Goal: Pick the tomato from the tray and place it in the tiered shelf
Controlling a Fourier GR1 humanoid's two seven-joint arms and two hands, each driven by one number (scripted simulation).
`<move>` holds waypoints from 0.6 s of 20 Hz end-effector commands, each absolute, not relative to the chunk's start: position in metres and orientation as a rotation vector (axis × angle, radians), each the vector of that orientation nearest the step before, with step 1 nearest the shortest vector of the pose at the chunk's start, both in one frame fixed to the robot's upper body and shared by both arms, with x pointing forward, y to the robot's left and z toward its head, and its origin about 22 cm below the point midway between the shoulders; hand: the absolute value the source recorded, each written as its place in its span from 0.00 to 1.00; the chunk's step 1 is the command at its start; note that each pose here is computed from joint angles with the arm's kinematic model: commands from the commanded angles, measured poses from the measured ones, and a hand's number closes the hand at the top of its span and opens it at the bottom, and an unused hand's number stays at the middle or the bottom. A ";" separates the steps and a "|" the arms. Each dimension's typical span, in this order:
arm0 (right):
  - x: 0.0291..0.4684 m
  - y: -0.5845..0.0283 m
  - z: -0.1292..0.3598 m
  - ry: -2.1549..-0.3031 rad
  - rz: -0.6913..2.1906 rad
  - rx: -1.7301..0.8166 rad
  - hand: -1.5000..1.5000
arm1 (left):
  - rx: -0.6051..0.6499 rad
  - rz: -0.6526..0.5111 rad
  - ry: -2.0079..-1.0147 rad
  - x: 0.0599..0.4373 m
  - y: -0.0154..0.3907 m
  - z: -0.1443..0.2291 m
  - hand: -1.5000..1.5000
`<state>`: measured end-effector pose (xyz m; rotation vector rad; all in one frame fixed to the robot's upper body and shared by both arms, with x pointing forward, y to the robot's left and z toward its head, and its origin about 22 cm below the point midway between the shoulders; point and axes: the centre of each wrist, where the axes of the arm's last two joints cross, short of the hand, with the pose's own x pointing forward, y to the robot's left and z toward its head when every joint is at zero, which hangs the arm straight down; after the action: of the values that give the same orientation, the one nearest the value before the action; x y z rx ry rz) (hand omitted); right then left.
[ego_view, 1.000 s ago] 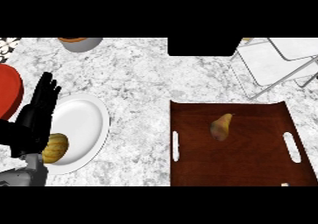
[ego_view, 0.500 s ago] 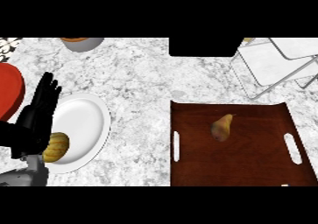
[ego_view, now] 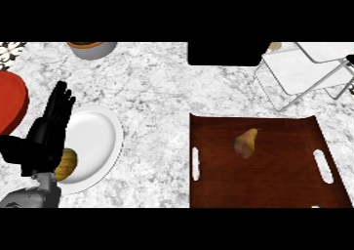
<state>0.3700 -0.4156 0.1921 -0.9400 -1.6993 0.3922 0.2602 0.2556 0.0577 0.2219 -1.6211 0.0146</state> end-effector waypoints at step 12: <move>0.398 -0.407 0.152 -1.576 0.311 -0.765 0.00 | 0.189 -0.003 -1.629 0.266 0.241 0.060 0.50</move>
<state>0.3822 -0.4256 0.1884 -0.8993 -1.6917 0.2902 0.2672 0.2495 0.0621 0.1999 -1.6275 0.0001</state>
